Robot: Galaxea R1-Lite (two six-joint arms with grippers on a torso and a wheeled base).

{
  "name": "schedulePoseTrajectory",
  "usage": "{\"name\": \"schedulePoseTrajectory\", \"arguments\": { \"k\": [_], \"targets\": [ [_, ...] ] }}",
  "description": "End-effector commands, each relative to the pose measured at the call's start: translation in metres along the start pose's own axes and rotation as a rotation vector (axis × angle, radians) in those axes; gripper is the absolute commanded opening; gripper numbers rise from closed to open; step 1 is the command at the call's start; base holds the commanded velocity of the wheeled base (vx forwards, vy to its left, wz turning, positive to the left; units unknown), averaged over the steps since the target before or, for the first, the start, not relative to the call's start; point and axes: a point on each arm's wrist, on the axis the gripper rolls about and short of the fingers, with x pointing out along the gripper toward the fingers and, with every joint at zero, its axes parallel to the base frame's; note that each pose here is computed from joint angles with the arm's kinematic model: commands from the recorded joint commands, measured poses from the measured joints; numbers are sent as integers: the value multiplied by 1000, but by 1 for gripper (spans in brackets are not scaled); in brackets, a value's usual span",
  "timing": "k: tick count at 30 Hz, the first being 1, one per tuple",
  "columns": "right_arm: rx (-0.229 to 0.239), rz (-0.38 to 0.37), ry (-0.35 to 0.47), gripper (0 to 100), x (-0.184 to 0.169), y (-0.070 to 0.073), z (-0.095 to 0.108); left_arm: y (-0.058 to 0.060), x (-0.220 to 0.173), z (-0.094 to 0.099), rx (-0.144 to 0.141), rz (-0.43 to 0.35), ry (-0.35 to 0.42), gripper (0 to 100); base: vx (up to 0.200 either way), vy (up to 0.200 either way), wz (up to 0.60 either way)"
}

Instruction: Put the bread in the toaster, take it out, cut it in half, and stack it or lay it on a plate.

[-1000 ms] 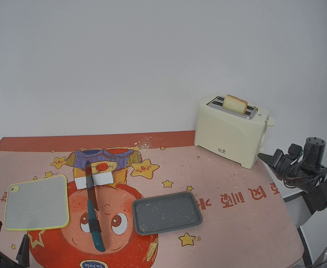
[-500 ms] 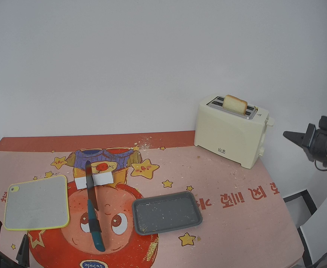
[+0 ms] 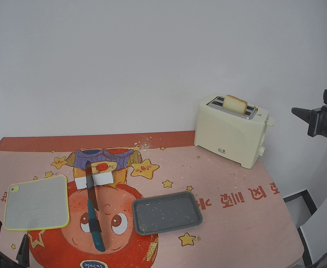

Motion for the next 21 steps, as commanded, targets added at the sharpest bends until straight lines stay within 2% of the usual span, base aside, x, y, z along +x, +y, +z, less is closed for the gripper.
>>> {"name": "schedulePoseTrajectory", "arguments": {
  "k": [1, 3, 4, 5, 12, 15, 21],
  "targets": [
    [-74, 8, 83, 0, 46, -10, -15, 0, 1, -5, 0, 0, 6, 100, 0, 0, 0],
    [-121, 6, 60, 0, 60, -15, -15, 0, 1, -5, 0, 0, 6, 100, 0, 0, 0],
    [-121, 6, 60, 0, 60, -15, -15, 0, 1, -5, 0, 0, 6, 100, 0, 0, 0],
    [-146, 16, 28, 100, 81, -26, -17, 0, 1, -5, 0, 0, 6, 100, 0, 0, 0],
    [-156, 55, -24, 100, 123, -39, -24, 0, 1, -5, 0, 0, 6, 100, 0, 0, 0],
    [-165, 57, -62, 100, 135, -43, -11, 0, 1, -5, 0, 0, 6, 100, 0, 0, 0],
    [-171, 85, -95, 100, 142, -36, 0, 0, 1, -5, 0, 0, 6, 100, 0, 0, 0]
  ]
}}
